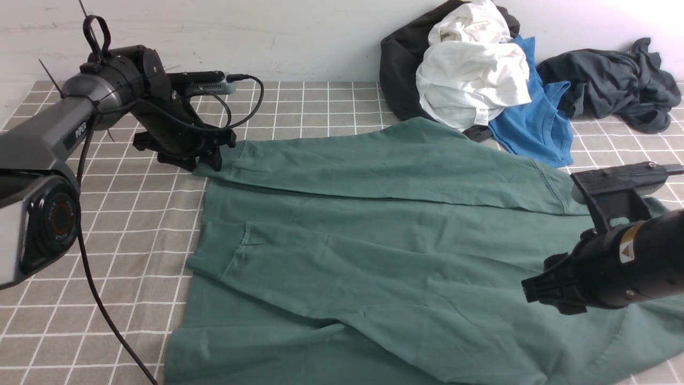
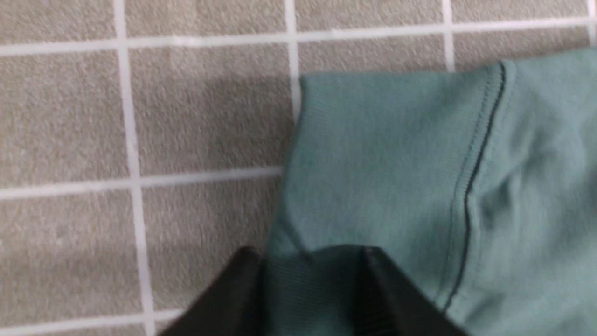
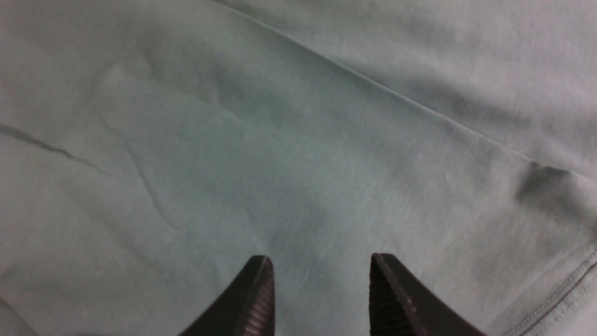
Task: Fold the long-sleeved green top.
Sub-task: Use the left arm to clamp the cuff farthest from it, then use the left arm to drag and drop the cuff onto the cuff closest to the left arm
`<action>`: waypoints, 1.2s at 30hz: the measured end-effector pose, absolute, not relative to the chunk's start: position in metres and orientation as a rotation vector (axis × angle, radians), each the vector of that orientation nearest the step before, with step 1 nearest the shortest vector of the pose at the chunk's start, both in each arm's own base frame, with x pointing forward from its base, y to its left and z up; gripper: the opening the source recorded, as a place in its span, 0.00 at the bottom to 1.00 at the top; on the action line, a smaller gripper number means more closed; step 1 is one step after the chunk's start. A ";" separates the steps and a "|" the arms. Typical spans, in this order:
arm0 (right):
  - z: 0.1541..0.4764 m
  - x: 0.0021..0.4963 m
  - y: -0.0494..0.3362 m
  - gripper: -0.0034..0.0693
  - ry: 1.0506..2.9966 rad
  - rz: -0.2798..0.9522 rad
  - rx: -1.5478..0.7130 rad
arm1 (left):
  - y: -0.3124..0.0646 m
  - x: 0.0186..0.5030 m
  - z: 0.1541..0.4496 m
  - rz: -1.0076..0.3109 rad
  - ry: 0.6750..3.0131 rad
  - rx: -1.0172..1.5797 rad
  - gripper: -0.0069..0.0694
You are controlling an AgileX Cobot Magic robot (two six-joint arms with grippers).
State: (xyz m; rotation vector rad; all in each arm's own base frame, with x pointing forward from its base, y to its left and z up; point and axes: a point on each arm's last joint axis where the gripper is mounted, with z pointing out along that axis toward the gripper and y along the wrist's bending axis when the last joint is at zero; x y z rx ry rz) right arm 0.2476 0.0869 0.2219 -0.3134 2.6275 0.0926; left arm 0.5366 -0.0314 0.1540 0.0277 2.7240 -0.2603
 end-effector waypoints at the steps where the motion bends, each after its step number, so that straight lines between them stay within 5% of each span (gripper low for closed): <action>1: 0.222 0.248 0.087 0.41 2.629 0.093 -0.313 | -0.031 0.537 0.156 -0.261 2.724 0.029 0.35; 2: 0.222 0.247 0.087 0.40 2.633 0.085 -0.318 | -0.032 0.535 0.162 -0.266 2.745 0.043 0.20; 4: 0.224 0.245 0.085 0.39 2.636 0.075 -0.322 | -0.032 0.532 0.175 -0.272 2.761 0.067 0.13; 15: 0.270 0.219 0.070 0.38 2.487 0.017 -0.354 | -0.049 0.463 0.272 -0.293 2.789 0.205 0.11; 23: 0.280 0.209 0.066 0.38 2.469 0.002 -0.370 | -0.060 0.347 0.238 -0.306 3.032 0.297 0.11; 30: 0.279 0.208 0.068 0.38 2.469 0.026 -0.411 | -0.057 0.331 0.213 -0.256 3.013 0.378 0.32; 34: 0.279 0.206 0.072 0.38 2.472 0.078 -0.465 | -0.066 0.309 0.230 -0.246 3.047 0.472 0.60; 36: 0.278 0.205 0.075 0.38 2.473 0.114 -0.496 | -0.073 0.294 0.236 -0.227 3.037 0.542 0.66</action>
